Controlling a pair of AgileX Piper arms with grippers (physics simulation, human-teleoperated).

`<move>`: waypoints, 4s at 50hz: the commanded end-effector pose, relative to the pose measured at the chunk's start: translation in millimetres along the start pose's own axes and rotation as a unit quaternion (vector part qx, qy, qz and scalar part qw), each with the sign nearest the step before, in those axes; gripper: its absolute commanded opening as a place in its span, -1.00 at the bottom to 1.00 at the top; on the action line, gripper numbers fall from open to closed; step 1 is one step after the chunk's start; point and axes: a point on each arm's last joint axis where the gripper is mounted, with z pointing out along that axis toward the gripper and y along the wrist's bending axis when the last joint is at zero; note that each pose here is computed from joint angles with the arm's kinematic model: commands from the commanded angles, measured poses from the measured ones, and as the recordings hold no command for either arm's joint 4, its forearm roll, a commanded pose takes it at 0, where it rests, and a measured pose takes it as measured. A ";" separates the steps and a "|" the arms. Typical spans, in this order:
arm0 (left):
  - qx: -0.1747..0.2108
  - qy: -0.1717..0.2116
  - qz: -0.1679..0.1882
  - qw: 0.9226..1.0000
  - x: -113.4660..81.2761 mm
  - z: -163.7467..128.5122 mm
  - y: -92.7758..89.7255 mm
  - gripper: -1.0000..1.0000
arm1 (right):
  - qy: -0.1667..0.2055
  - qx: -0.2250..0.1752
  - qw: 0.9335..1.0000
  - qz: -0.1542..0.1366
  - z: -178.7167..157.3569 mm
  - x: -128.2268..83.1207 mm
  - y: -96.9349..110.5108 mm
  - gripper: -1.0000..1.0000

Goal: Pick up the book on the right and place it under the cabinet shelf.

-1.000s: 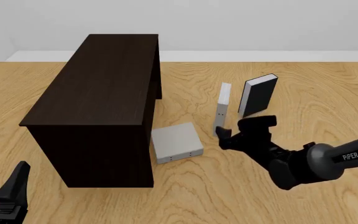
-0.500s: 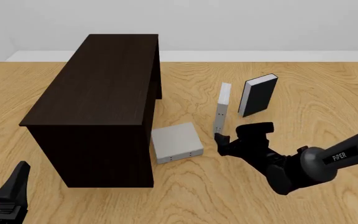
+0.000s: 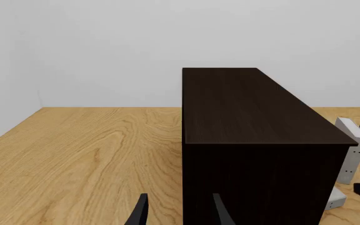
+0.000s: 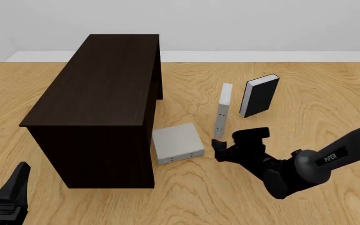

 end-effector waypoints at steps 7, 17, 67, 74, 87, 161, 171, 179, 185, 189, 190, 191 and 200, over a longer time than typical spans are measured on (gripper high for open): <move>0.000 0.000 0.000 1.000 0.0 0.0 0.0 1.00 | 0.008 -0.011 1.000 -0.004 5.1 4.4 8.1 1.00; 0.000 0.000 0.000 1.000 0.0 0.0 0.0 1.00 | 0.009 -0.013 1.000 -0.006 6.4 5.8 9.4 1.00; 0.000 0.000 0.000 1.000 0.0 0.0 0.0 1.00 | 0.027 -0.027 0.999 -0.018 21.5 16.0 20.1 1.00; 0.000 0.000 0.000 1.000 0.0 0.0 0.0 1.00 | 0.027 -0.030 0.999 -0.021 21.3 14.5 22.8 1.00; 0.000 0.000 0.000 1.000 0.0 0.0 0.0 1.00 | 0.027 -0.039 0.998 -0.032 22.2 11.9 29.9 1.00; 0.000 0.000 0.000 1.000 0.0 0.0 0.0 1.00 | 0.024 -0.064 0.995 -0.077 42.3 -1.4 54.7 1.00; 0.000 0.000 0.000 1.000 0.0 0.0 0.0 1.00 | 0.026 -0.070 0.994 -0.078 45.3 -2.0 60.1 1.00; 0.000 0.000 0.000 1.000 0.0 0.0 0.0 1.00 | 0.028 -0.072 0.994 -0.080 47.0 -1.3 62.4 1.00; 0.000 0.000 0.000 1.000 0.0 0.0 0.0 1.00 | 0.029 -0.074 0.994 -0.081 47.7 -1.2 64.5 1.00; 0.000 0.000 0.000 1.000 0.0 0.0 0.0 1.00 | 0.029 -0.077 0.993 -0.082 47.9 -1.6 66.7 1.00; 0.000 0.000 0.000 1.000 0.0 0.0 0.0 1.00 | 0.029 -0.077 0.993 -0.082 48.2 -1.4 67.3 1.00; 0.000 0.000 0.000 1.000 0.0 0.0 0.0 1.00 | 0.030 -0.078 0.993 -0.083 48.5 -1.1 68.1 1.00; 0.000 0.000 0.000 1.000 0.0 0.0 0.0 1.00 | 0.031 -0.083 0.992 -0.086 50.9 -1.3 73.4 1.00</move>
